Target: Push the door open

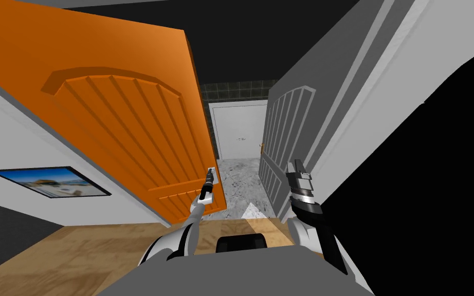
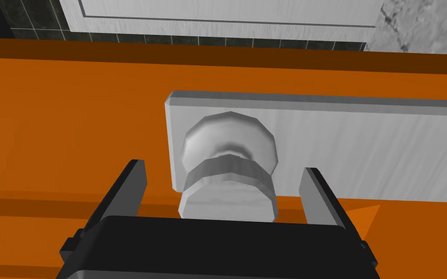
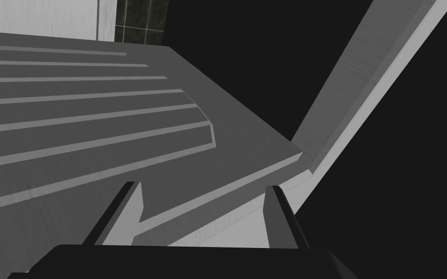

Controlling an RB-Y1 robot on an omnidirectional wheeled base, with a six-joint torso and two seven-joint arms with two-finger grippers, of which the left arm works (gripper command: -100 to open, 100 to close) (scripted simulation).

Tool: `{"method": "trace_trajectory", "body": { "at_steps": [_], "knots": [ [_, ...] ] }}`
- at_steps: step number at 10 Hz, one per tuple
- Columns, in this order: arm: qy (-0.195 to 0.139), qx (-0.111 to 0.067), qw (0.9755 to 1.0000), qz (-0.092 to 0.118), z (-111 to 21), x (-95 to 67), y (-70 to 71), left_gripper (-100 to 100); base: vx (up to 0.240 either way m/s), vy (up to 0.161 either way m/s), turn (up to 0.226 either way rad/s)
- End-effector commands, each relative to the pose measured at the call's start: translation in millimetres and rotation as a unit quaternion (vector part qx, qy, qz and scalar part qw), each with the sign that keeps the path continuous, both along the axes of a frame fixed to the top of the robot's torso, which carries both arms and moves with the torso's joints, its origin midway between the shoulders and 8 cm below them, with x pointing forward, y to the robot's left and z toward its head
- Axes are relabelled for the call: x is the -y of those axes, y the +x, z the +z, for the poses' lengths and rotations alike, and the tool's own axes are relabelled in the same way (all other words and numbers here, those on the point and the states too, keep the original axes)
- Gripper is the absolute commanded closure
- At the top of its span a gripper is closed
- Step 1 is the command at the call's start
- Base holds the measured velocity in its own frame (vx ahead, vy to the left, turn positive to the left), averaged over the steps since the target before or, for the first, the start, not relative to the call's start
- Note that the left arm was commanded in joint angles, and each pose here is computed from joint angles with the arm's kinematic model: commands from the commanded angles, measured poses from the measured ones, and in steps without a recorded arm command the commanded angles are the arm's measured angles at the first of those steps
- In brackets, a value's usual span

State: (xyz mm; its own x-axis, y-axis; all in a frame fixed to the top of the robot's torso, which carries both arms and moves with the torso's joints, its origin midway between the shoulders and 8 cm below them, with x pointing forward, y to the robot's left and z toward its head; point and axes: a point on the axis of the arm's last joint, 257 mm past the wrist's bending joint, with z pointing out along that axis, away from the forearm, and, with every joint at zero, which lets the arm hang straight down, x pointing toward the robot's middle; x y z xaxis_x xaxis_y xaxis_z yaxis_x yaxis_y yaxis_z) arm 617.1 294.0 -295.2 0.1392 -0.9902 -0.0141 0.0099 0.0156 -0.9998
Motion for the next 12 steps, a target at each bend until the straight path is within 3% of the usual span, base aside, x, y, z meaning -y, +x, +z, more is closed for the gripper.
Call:
{"method": "trace_trajectory", "body": {
  "at_steps": [1,2,7,8,10,12],
  "knots": [
    [0.0,0.0,1.0,0.0,0.0,0.0,0.0,-100,0.074,0.018,-0.006],
    [0.0,0.0,1.0,0.0,0.0,0.0,0.0,100,-0.008,-0.004,0.007],
    [0.0,0.0,1.0,0.0,0.0,0.0,0.0,100,-0.015,-0.003,0.0],
    [0.002,-0.002,0.9999,0.01,-1.8,-12.8,-2.3,100,0.09,-0.042,0.027],
    [0.002,-0.003,0.9999,0.013,-1.6,-17.6,-2.9,100,0.141,-0.042,0.034],
    [0.004,-0.003,0.9996,0.028,-1.2,-35.3,-5.5,100,0.177,-0.042,0.031]
  ]
}}
